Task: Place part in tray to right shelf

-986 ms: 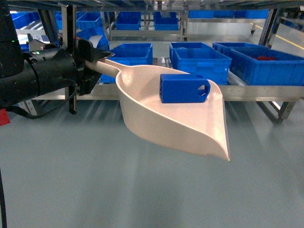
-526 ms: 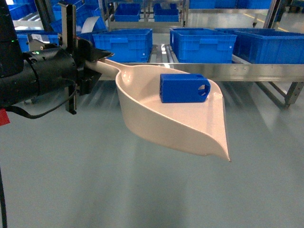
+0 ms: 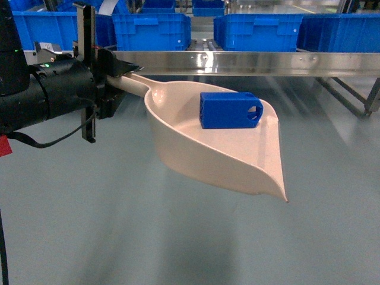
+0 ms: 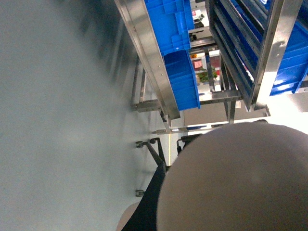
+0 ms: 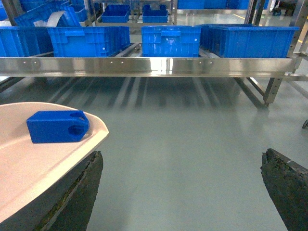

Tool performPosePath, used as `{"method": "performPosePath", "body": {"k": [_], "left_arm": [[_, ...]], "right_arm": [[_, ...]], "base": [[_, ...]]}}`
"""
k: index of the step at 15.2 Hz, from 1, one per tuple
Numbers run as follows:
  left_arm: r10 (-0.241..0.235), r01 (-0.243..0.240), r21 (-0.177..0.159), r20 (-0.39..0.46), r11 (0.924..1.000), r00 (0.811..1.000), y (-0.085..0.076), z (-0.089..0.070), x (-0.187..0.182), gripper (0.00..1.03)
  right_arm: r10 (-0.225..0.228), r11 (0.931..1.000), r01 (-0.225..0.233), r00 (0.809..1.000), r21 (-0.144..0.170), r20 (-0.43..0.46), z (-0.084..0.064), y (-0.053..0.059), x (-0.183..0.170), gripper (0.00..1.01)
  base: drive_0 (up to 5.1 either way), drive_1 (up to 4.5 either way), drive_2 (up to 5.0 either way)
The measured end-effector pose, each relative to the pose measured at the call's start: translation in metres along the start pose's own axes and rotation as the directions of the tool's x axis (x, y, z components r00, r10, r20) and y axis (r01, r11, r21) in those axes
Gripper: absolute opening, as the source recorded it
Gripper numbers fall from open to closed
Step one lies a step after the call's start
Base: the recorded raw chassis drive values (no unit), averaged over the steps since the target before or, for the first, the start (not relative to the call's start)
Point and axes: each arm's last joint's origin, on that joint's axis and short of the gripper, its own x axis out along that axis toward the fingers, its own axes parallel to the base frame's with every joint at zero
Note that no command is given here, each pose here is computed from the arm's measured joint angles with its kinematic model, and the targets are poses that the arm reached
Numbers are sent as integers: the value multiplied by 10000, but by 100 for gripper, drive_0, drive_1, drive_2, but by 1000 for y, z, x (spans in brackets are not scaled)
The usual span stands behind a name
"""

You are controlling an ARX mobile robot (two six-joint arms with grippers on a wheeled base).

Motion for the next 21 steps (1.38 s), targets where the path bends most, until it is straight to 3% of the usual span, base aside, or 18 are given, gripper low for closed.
{"method": "performPosePath", "body": {"k": [5, 15, 21], "left_arm": [[-7, 7, 2, 2, 10000, 10000, 0, 0, 0, 13], [-40, 40, 13, 6, 10000, 10000, 0, 0, 0, 13], [-20, 20, 11, 44, 10000, 10000, 0, 1, 0, 13]], "right_arm": [[0, 10000, 0, 10000, 1, 4, 0, 0, 0, 98], [0, 10000, 0, 10000, 2, 15, 0, 0, 0, 98], [-4, 10000, 4, 10000, -1, -8, 0, 0, 0, 98]], "base": [[0, 0, 0], [-1, 397, -399], [177, 288, -466]]}}
